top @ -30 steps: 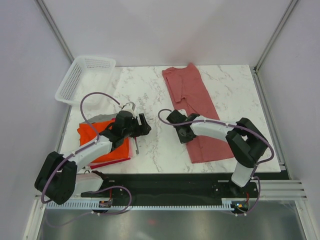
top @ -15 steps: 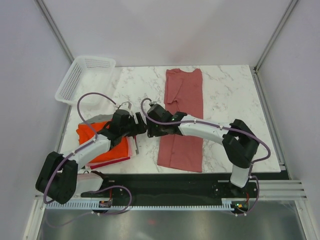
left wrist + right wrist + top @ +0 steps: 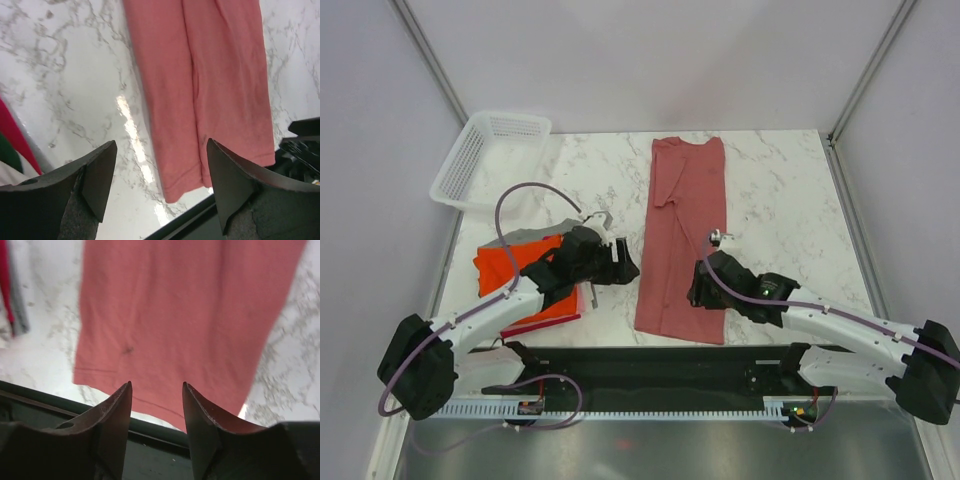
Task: Fold and stack the t-shirts
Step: Fold the tshirt
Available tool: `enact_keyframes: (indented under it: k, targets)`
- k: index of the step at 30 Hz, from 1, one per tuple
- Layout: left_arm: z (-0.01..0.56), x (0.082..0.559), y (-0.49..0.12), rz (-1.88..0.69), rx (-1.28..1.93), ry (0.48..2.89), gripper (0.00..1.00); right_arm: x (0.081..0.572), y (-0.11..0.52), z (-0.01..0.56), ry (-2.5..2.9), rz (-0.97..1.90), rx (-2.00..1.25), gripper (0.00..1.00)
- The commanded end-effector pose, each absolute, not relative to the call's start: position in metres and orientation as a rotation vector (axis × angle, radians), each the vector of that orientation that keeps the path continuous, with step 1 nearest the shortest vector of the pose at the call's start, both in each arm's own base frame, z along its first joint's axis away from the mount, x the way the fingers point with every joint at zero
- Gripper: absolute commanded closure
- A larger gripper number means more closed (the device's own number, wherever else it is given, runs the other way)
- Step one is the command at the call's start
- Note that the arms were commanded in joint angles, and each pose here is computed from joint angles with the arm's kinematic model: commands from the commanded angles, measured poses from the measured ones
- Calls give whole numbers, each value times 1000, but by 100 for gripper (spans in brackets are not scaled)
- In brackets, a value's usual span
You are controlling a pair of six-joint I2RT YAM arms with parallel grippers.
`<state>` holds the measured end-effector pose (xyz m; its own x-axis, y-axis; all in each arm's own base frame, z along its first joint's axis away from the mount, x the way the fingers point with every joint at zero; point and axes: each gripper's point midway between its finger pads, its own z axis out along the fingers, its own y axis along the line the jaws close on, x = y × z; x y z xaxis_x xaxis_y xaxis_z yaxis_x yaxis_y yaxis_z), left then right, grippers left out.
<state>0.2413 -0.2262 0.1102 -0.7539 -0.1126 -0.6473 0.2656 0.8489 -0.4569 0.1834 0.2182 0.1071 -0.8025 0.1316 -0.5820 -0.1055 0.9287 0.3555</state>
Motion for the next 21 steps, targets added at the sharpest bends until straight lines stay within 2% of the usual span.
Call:
enact_keyframes:
  k: [1, 4, 10, 15, 21]
  targets:
    - [108, 215, -241, -734, 156, 2406, 21, 160, 189, 77, 2588, 364, 153, 48]
    - [92, 190, -248, -767, 179, 2473, 22, 147, 175, 66, 2635, 321, 180, 40]
    - [68, 155, -259, -817, 214, 2591, 22, 130, 158, 46, 2675, 286, 239, 44]
    - [57, 148, -263, -858, 215, 2624, 32, 117, 161, 32, 2731, 338, 237, 47]
    - [51, 142, -268, -889, 228, 2658, 41, 108, 166, 27, 2751, 419, 245, 55]
